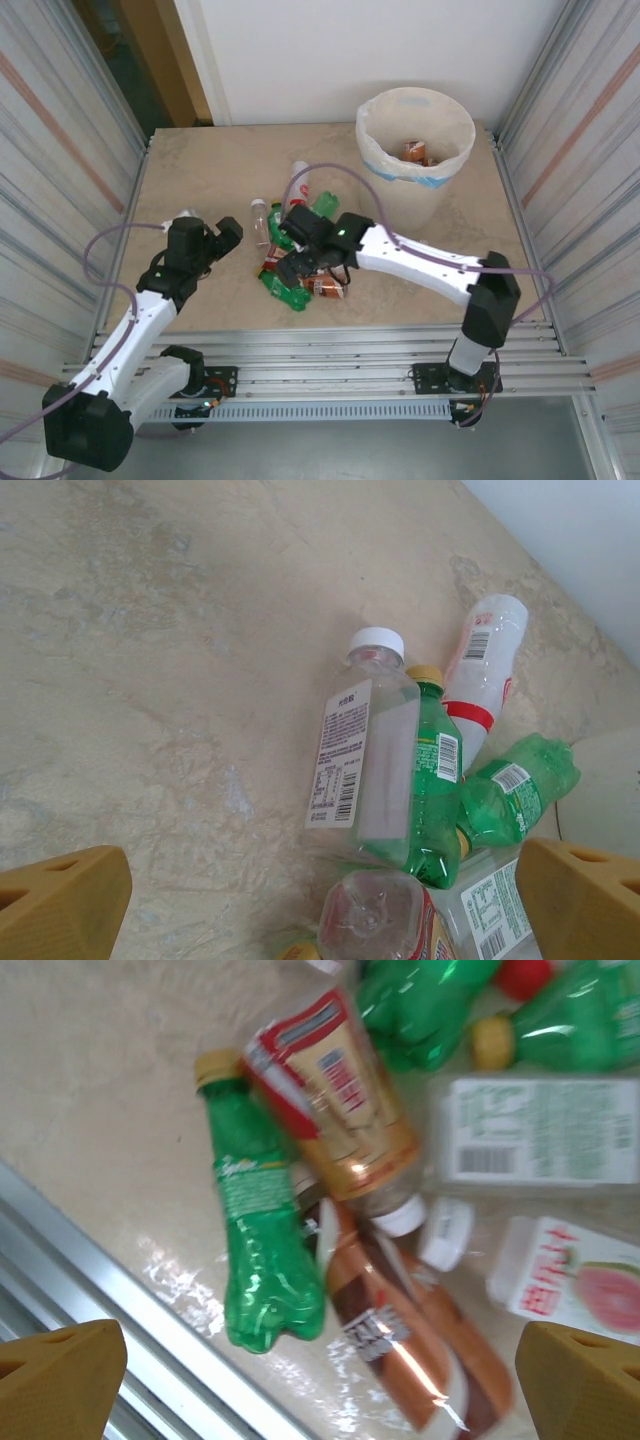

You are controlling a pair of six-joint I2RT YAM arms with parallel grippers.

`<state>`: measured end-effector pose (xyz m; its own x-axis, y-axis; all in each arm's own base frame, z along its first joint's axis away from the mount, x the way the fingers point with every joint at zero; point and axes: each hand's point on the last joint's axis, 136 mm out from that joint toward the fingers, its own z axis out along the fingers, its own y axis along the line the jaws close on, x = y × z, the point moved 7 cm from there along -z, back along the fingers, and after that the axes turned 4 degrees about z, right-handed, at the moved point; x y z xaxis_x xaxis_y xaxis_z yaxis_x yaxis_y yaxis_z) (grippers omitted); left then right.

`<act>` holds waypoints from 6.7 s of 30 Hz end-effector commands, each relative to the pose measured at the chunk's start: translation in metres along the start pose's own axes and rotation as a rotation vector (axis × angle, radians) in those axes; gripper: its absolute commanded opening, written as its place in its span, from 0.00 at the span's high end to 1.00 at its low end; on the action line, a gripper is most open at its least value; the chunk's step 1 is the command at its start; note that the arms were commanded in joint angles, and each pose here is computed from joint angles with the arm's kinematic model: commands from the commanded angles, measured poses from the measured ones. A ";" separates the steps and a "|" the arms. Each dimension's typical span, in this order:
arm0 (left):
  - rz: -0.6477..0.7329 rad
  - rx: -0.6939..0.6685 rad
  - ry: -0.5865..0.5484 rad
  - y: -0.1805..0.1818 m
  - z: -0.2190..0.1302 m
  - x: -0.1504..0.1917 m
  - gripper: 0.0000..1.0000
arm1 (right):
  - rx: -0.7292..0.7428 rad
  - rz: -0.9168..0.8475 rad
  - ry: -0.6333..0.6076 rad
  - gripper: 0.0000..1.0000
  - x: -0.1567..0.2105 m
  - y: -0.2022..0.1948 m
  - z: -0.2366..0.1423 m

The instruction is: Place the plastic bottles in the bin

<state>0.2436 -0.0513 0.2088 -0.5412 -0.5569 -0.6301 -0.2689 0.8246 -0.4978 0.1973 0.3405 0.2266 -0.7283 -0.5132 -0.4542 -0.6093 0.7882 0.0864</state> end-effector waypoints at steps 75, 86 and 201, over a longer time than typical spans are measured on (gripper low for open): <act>-0.055 -0.004 -0.049 0.010 -0.013 -0.008 0.01 | 0.018 -0.081 0.001 0.81 -0.022 0.009 0.025; 0.141 0.145 0.011 -0.007 -0.024 0.005 0.01 | 0.088 0.023 -0.189 0.80 -0.047 -0.039 -0.062; 0.488 0.357 -0.208 -0.085 -0.041 0.029 0.01 | 0.287 0.644 0.030 0.02 0.124 -0.194 -0.022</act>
<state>0.2179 -0.1407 0.2548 -0.3783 -0.1306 -0.9164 0.3120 0.9141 -0.2591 0.2154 0.1091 0.1811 -0.9225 0.0568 -0.3817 0.0382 0.9977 0.0561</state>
